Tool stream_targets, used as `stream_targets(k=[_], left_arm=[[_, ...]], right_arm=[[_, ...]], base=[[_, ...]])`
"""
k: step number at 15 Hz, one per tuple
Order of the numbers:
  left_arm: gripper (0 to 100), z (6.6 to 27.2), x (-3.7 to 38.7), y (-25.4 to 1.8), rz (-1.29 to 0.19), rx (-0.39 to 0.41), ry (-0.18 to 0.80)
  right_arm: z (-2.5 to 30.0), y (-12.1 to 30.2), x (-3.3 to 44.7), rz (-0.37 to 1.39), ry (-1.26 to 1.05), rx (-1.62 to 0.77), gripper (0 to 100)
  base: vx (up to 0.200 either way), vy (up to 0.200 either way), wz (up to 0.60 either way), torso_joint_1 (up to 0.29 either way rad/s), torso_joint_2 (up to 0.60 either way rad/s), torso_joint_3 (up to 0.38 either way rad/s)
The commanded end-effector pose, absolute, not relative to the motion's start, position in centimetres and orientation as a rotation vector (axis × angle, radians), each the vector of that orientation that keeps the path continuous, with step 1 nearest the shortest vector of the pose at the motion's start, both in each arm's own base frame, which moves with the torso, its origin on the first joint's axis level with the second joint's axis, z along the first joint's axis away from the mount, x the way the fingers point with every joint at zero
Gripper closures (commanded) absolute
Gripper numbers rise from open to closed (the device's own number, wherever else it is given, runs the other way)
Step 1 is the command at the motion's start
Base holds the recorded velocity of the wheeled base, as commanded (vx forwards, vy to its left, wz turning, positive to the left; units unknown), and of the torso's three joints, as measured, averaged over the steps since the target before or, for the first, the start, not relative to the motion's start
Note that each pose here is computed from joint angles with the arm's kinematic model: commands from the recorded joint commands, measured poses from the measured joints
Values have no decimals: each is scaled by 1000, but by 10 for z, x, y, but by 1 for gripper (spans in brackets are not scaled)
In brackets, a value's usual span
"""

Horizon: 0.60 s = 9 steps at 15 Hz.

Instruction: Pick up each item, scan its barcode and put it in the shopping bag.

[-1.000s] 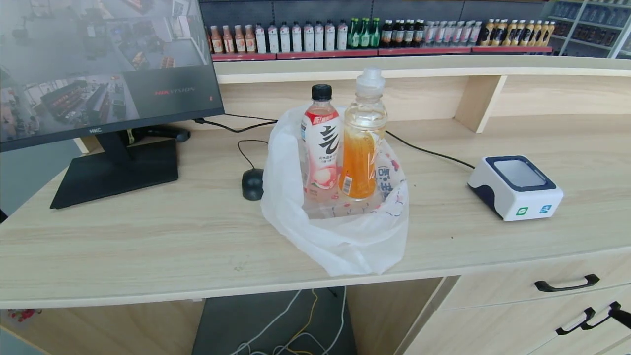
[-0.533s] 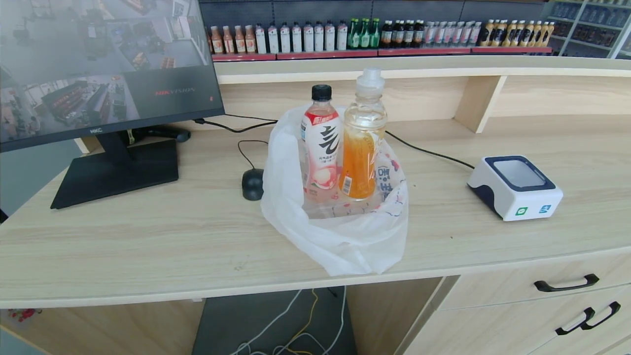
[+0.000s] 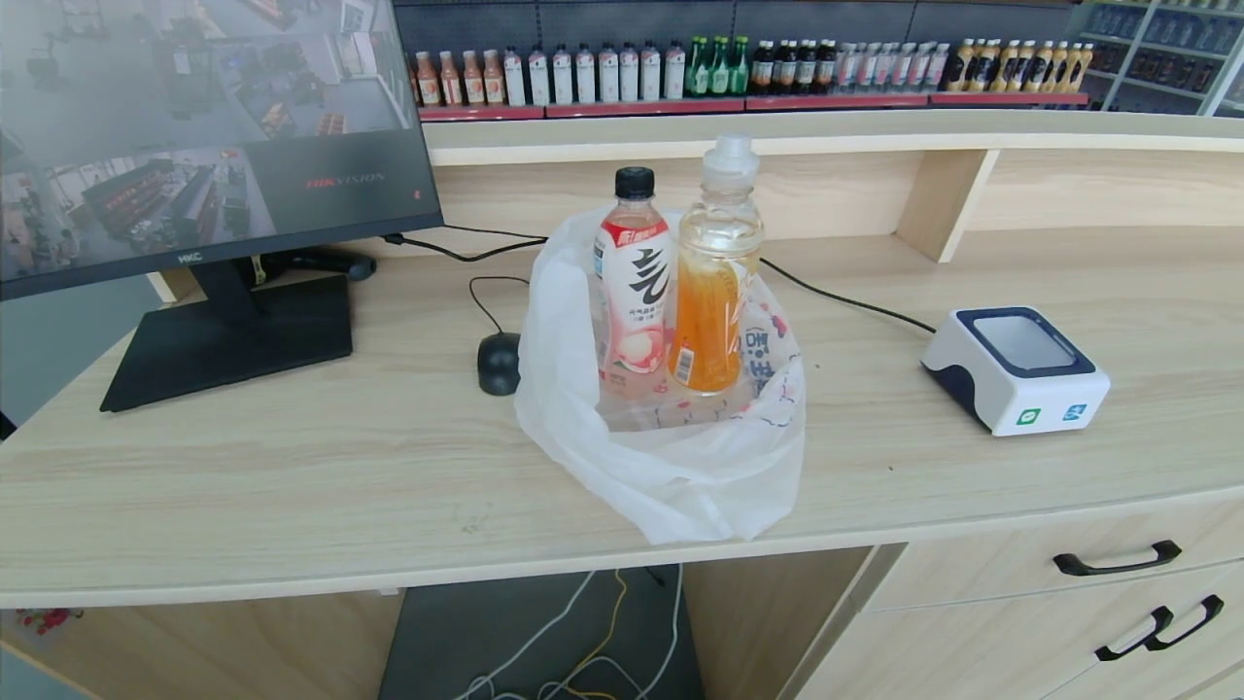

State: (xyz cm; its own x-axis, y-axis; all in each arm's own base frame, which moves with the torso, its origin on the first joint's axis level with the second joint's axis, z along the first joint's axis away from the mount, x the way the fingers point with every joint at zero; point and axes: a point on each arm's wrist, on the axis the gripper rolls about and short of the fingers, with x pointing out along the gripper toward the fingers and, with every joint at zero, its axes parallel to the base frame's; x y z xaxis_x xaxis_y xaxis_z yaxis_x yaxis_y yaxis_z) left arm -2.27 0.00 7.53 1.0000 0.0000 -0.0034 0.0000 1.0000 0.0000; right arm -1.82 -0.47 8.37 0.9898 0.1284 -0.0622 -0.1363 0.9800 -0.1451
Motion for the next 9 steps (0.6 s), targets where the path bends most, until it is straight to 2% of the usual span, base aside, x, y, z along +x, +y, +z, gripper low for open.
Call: stream_targets(k=[1,3,8,9], left_arm=[[0,75,-23,0,0,0,3],[0,75,-23,0,0,-2,3],[0,75,-23,0,0,-2,3],[0,75,-23,0,0,0,3]], right_arm=[[84,-3,-17,43,74,-136,0],[84,-3,-17,41,77,-122,0],[84,-3,-17,34,77,-85,0],[84,-3,-17,31,80,-82,0]], base=[[0,0,0,0,0,0],[0,0,0,0,0,0],[-200,0,0,11,5,2],[0,0,0,0,0,0]])
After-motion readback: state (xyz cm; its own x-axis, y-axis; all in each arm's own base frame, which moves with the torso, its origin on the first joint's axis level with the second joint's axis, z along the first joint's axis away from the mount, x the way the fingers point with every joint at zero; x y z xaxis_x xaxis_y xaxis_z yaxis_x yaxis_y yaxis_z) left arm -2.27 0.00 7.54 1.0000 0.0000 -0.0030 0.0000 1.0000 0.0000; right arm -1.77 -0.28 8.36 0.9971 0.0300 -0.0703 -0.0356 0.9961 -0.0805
